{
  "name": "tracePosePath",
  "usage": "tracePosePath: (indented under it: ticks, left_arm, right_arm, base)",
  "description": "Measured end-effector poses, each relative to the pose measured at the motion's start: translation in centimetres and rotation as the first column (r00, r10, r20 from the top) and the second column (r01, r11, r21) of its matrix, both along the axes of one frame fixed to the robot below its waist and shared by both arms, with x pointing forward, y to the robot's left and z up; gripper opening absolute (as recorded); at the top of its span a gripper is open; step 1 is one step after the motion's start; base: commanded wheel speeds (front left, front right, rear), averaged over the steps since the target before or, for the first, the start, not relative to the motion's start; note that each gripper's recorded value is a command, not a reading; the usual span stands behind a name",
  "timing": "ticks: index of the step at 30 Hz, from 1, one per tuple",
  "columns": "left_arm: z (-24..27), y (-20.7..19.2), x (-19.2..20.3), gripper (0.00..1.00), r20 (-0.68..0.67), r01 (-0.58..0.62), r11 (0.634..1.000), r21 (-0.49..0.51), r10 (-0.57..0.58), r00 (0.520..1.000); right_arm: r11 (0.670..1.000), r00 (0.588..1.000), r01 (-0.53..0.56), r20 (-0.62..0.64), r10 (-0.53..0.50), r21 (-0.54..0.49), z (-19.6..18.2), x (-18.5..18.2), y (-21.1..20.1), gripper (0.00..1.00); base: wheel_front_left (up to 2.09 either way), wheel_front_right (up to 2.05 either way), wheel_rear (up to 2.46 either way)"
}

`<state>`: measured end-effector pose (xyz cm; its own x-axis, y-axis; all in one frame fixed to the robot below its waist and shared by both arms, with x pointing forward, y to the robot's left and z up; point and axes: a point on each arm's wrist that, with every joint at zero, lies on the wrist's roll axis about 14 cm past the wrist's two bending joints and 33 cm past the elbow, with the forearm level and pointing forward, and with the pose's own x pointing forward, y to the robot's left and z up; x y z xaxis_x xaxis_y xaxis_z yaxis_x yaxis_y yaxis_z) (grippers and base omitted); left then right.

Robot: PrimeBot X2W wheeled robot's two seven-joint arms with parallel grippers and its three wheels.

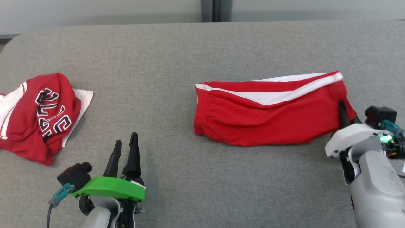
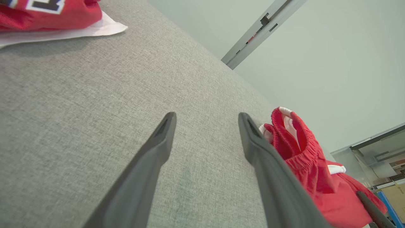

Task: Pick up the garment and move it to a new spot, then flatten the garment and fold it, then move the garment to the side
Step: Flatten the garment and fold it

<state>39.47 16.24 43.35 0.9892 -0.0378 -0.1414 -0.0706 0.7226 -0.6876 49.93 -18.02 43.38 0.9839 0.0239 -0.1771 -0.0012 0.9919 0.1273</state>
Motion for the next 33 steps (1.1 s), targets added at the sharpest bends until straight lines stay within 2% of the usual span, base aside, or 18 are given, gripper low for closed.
tracePosePath:
  ticks: [3, 7, 10, 14, 19, 20, 21, 22, 25, 27, 30, 33]
  left_arm:
    - [0.1, -0.5, -0.2, 1.0, 0.003, 0.01, 1.0, -0.005, -0.01, 1.0]
    - [0.1, -0.6, -0.4, 1.0, 0.001, 0.012, 1.0, -0.001, -0.012, 1.0]
    - [0.0, -0.2, -0.7, 1.0, -0.002, -0.004, 1.0, 0.0, 0.004, 1.0]
    - [0.0, 0.7, -1.3, 1.0, -0.006, -0.031, 0.999, 0.013, 0.031, 1.0]
    - [-0.1, 2.1, -2.2, 1.0, -0.009, -0.053, 0.995, 0.085, 0.054, 0.999]
    - [-0.1, 2.4, -2.3, 1.0, -0.01, -0.056, 0.993, 0.1, 0.057, 0.998]
    - [-0.1, 2.6, -2.5, 1.0, -0.008, -0.058, 0.991, 0.119, 0.059, 0.998]
    - [0.0, 2.8, -2.6, 1.0, -0.007, -0.052, 0.987, 0.15, 0.054, 0.999]
    - [0.1, 3.5, -2.7, 1.0, -0.002, -0.054, 0.978, 0.203, 0.055, 0.998]
    - [0.1, 3.7, -2.6, 1.0, -0.001, -0.048, 0.97, 0.238, 0.049, 0.999]
    - [0.2, 3.8, -2.3, 1.0, 0.006, -0.03, 0.951, 0.309, 0.03, 1.0]
    - [0.5, 3.7, -2.0, 1.0, 0.015, -0.006, 0.922, 0.386, 0.0, 1.0]
  right_arm:
    - [0.999, 0.996, -0.027, 0.081, 0.025, 0.02, 2.7, 0.6, 1.1, 0.0]
    - [0.987, 0.968, -0.157, 0.201, 0.149, 0.026, 7.0, 1.9, 5.9, 0.0]
    - [0.957, 0.928, -0.286, 0.266, 0.262, 0.054, 9.4, 2.0, 10.6, 0.0]
    - [0.865, 0.847, -0.489, 0.299, 0.439, 0.116, 10.6, 0.0, 18.0, 0.0]
    - [0.738, 0.741, -0.664, 0.229, 0.631, 0.117, 8.2, -4.1, 24.6, 0.0]
    - [0.723, 0.73, -0.679, 0.217, 0.648, 0.128, 7.7, -4.8, 25.3, 0.36]
    - [0.702, 0.713, -0.699, 0.206, 0.671, 0.135, 7.2, -5.6, 26.0, 0.91]
    - [0.685, 0.7, -0.713, 0.2, 0.686, 0.148, 6.9, -6.3, 26.6, 1.0]
    - [0.652, 0.676, -0.737, 0.193, 0.711, 0.179, 6.6, -7.8, 27.6, 1.0]
    - [0.644, 0.669, -0.743, 0.199, 0.716, 0.182, 6.8, -8.2, 27.7, 1.0]
    - [0.682, 0.709, -0.705, 0.217, 0.671, 0.196, 7.3, -7.4, 26.2, 1.0]
    - [0.759, 0.778, -0.624, 0.24, 0.581, 0.184, 8.0, -5.5, 22.9, 1.0]
  base:
    - [0.0, 0.0, 0.0]
    - [0.0, 0.0, 0.0]
    - [0.0, 0.0, 0.0]
    - [0.0, 0.0, 0.0]
    - [0.0, 0.0, 0.0]
    - [0.0, 0.0, 0.0]
    - [0.0, 0.0, 0.0]
    - [0.0, 0.0, 0.0]
    - [0.0, 0.0, 0.0]
    - [0.0, 0.0, 0.0]
    - [0.0, 0.0, 0.0]
    - [0.0, 0.0, 0.0]
